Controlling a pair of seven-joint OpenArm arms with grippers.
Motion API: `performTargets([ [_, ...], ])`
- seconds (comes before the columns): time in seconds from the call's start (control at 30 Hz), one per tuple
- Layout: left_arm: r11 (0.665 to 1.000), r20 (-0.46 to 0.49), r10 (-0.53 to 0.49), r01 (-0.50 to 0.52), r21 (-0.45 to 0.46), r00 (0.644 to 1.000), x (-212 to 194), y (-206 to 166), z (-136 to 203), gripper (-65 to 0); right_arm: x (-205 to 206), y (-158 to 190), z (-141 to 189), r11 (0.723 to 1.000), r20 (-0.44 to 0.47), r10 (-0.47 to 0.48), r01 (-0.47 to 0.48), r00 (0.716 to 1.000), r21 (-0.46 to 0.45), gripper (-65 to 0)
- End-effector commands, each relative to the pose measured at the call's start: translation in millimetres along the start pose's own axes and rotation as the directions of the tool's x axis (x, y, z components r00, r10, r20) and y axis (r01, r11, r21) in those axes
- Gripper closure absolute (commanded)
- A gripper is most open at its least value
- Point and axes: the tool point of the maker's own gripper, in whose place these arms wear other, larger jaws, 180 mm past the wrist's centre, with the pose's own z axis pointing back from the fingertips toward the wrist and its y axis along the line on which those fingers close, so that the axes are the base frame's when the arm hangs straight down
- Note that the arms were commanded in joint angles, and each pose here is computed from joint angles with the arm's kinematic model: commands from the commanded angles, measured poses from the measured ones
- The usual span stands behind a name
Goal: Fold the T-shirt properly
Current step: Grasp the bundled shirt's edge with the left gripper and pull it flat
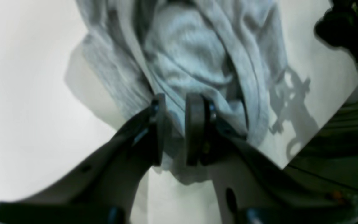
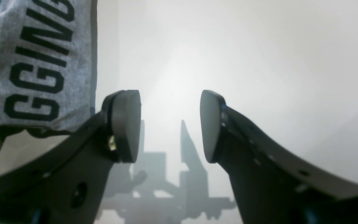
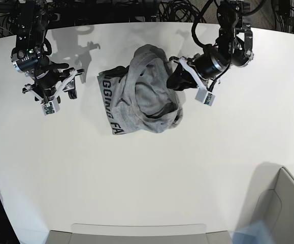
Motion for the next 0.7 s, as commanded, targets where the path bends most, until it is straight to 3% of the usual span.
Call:
performTargets([
  [0.0, 1.0, 0.014, 0.005, -0.004, -0.012, 1.0, 5, 0, -2, -12.9, 11, -2, 4, 1.0, 0.04, 0.013, -0.012, 0.999, -0.004, -29.3],
  [0.4, 1.0, 0.011, 0.015, -0.015, -0.014, 1.0, 7, 5, -7, -12.9, 11, -2, 4, 1.0, 0.04, 0.012, -0.012, 0.999, -0.006, -29.3],
  [0.67, 0.997, 0.0, -0.001, 0.001, -0.078, 1.0, 10, -18, -25, -12.9, 12, -1, 3, 1.0, 0.042, 0.015, -0.015, 0.999, -0.003, -29.3],
])
